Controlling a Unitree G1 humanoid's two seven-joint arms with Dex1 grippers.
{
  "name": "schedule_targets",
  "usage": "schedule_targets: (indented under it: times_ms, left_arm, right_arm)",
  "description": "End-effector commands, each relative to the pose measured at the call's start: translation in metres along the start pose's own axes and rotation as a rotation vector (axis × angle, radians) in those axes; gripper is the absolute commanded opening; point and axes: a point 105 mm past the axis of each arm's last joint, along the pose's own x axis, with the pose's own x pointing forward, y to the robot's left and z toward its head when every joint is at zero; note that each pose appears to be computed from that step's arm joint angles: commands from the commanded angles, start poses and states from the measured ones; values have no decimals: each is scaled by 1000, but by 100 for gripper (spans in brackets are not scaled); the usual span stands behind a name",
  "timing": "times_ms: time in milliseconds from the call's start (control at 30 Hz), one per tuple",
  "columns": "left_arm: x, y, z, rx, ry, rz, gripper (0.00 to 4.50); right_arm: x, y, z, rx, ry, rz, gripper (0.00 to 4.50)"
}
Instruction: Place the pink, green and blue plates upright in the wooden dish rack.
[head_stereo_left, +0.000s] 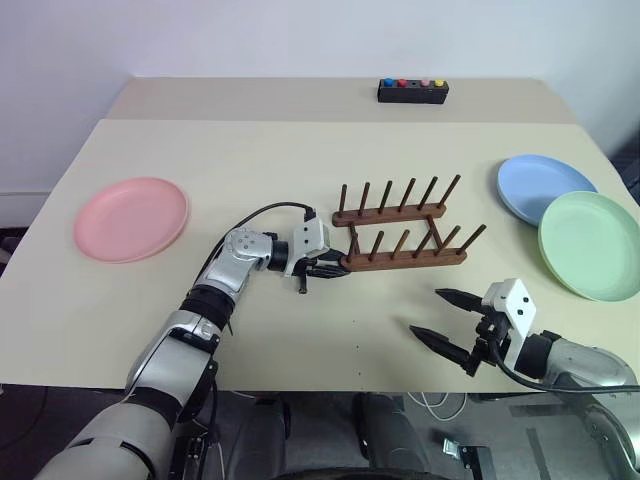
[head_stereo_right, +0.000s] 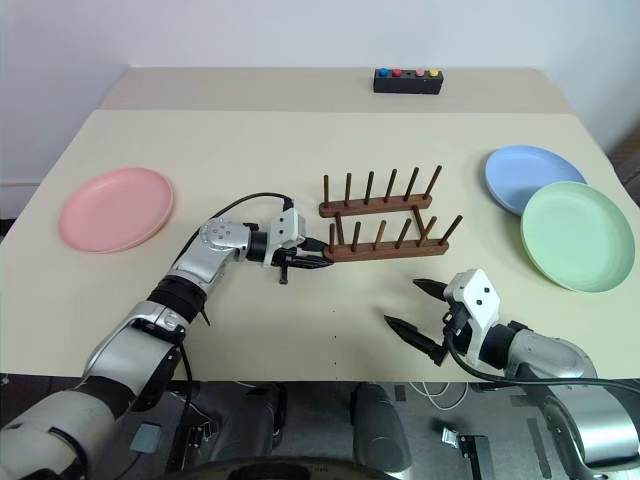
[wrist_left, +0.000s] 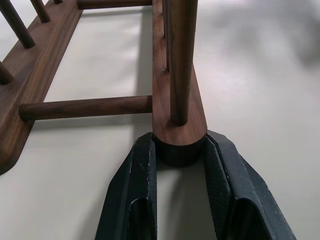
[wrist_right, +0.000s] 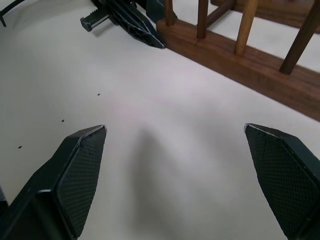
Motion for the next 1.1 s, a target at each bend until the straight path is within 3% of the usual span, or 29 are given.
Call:
schedule_targets:
  times_ms: [33, 100, 200, 267, 367, 433, 533, 733, 833, 1100]
  left_arm:
    - [-12, 12, 10, 4, -50, 78, 271]
    - [-25, 15, 4, 7, -35, 146, 367]
    - [-39, 10, 0, -22, -32, 194, 367]
    - [-45, 2, 1, -68, -55, 197, 371]
    - [-49, -13, 5, -106, -90, 184, 284]
    - [-38, -38, 12, -104, -105, 104, 181]
    - [-29, -49, 16, -101, -88, 78, 19]
    - [1, -46, 12, -51, -7, 155, 4]
    - [6, -40, 20, -61, -56, 206, 4]
    - [5, 1, 15, -95, -46, 469, 4]
  right_arm:
    - [2, -4, 8, -35, -33, -15, 450]
    - [0, -11, 9, -47, -34, -33, 450]
    - [-4, -20, 6, -54, -17, -59, 450]
    - [-7, -28, 4, -54, -5, -85, 397]
    - [-9, -33, -2, -59, 28, -96, 266]
    - [-9, -39, -14, -64, 94, -109, 162]
    - [-8, -45, -20, -80, 127, -124, 3]
    - [-3, -73, -21, -154, 145, -258, 0]
    - [2, -82, -23, -187, 150, -296, 0]
    - [26, -103, -16, -222, 111, -352, 0]
